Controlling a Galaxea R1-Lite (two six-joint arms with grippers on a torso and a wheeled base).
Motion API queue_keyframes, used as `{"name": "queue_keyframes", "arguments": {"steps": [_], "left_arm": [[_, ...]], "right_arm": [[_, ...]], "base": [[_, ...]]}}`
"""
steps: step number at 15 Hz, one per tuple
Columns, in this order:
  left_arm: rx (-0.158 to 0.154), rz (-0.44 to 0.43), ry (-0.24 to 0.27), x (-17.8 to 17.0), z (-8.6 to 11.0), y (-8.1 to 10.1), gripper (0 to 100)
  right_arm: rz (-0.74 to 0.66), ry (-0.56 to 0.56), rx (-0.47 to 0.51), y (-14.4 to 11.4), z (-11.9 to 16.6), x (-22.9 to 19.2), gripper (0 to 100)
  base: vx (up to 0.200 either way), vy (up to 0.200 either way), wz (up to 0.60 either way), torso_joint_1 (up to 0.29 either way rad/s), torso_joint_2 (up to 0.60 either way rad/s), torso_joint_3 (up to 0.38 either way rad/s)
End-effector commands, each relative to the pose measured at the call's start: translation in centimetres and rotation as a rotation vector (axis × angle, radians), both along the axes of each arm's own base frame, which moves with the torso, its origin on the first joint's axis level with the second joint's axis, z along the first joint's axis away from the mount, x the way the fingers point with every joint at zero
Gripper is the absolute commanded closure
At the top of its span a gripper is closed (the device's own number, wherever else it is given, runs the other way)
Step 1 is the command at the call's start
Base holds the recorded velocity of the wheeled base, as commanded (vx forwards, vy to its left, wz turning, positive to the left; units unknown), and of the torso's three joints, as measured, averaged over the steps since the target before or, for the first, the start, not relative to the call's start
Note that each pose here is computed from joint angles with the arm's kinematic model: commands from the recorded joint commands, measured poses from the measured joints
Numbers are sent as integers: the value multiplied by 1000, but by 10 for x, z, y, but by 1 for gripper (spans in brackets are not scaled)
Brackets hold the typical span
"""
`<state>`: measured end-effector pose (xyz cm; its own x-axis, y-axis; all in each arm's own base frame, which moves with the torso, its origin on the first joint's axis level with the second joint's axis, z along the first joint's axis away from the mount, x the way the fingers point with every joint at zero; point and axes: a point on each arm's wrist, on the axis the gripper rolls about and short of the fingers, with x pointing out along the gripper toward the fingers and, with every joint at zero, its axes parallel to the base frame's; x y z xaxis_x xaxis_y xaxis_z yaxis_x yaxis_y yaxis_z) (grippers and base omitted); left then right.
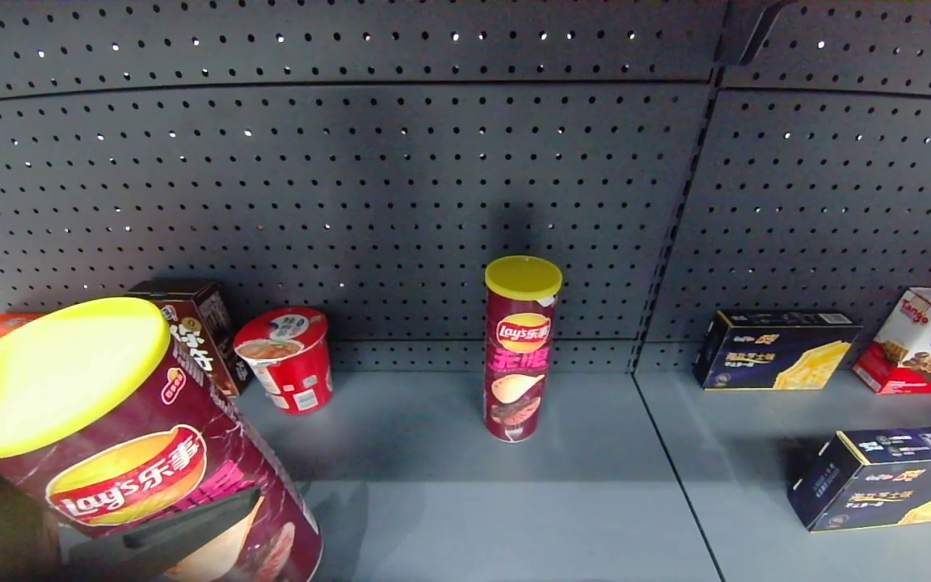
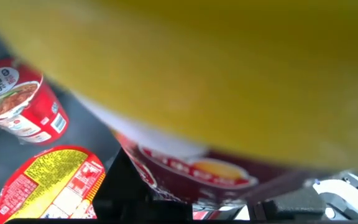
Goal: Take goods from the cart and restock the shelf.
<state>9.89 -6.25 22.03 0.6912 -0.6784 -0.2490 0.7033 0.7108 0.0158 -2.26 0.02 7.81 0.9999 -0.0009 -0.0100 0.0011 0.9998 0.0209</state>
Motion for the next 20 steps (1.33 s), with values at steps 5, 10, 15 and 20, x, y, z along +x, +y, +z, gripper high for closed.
{"name": "queue_keyframes", "arguments": {"steps": [5, 10, 15, 20], "left_arm": [[17, -18, 19, 17, 0, -12, 100], [20, -22, 27, 19, -1, -14, 100], [36, -30, 33, 17, -3, -18, 100], [38, -31, 51, 18, -7, -18, 100]], "right_arm": [[232, 7, -75, 1, 111, 16, 0], [502, 63, -115, 15, 162, 57, 0], [751, 122, -157, 49, 164, 111, 0], [889, 126, -150, 81, 155, 173, 0]], "base": [[0, 0, 0, 0, 0, 0], [0, 0, 0, 0, 0, 0], [0, 0, 0, 0, 0, 0], [0, 0, 0, 0, 0, 0]]}}
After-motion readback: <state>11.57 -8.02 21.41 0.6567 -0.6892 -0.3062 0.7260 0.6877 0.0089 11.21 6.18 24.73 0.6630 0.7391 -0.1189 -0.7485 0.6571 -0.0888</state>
